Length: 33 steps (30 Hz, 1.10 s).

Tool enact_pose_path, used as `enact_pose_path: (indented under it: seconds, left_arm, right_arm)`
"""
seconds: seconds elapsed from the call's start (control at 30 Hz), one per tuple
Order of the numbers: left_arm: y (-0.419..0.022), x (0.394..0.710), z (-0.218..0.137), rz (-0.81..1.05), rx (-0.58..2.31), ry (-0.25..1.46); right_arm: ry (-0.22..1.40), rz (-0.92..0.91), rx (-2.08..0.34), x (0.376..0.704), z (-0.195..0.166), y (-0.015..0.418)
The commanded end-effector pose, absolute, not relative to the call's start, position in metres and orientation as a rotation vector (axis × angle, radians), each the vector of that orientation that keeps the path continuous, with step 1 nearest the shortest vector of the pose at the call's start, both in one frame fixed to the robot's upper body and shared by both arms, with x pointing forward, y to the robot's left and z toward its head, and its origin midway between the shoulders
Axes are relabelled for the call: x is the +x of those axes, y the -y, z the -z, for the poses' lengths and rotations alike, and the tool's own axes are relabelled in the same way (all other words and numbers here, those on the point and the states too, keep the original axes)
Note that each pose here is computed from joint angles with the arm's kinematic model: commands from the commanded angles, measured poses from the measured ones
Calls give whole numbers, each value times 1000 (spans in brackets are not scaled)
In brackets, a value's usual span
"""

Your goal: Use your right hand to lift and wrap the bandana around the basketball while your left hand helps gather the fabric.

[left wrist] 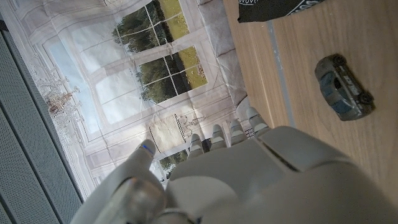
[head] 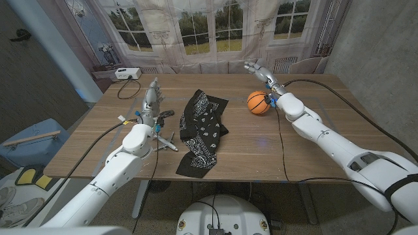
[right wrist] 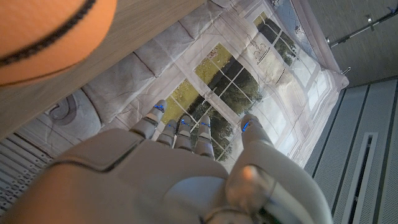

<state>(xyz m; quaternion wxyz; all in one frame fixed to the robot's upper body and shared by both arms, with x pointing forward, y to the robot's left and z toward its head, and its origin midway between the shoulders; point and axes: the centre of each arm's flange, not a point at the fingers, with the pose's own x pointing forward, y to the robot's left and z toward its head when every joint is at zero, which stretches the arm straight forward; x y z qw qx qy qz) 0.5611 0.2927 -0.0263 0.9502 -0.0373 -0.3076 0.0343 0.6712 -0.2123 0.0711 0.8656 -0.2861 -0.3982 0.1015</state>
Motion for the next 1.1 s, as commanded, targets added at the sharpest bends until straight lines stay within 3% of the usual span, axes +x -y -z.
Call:
enact_pose_path:
  seconds: [0.03,1.1]
  left_arm:
    - [-301,548,33,-98,-88,630]
    - [-305,561,44,-61,-111,626]
  right_arm:
    - [876,-240,-766,660,-83,175]
    - [883,-356,-1137,657,-85,89]
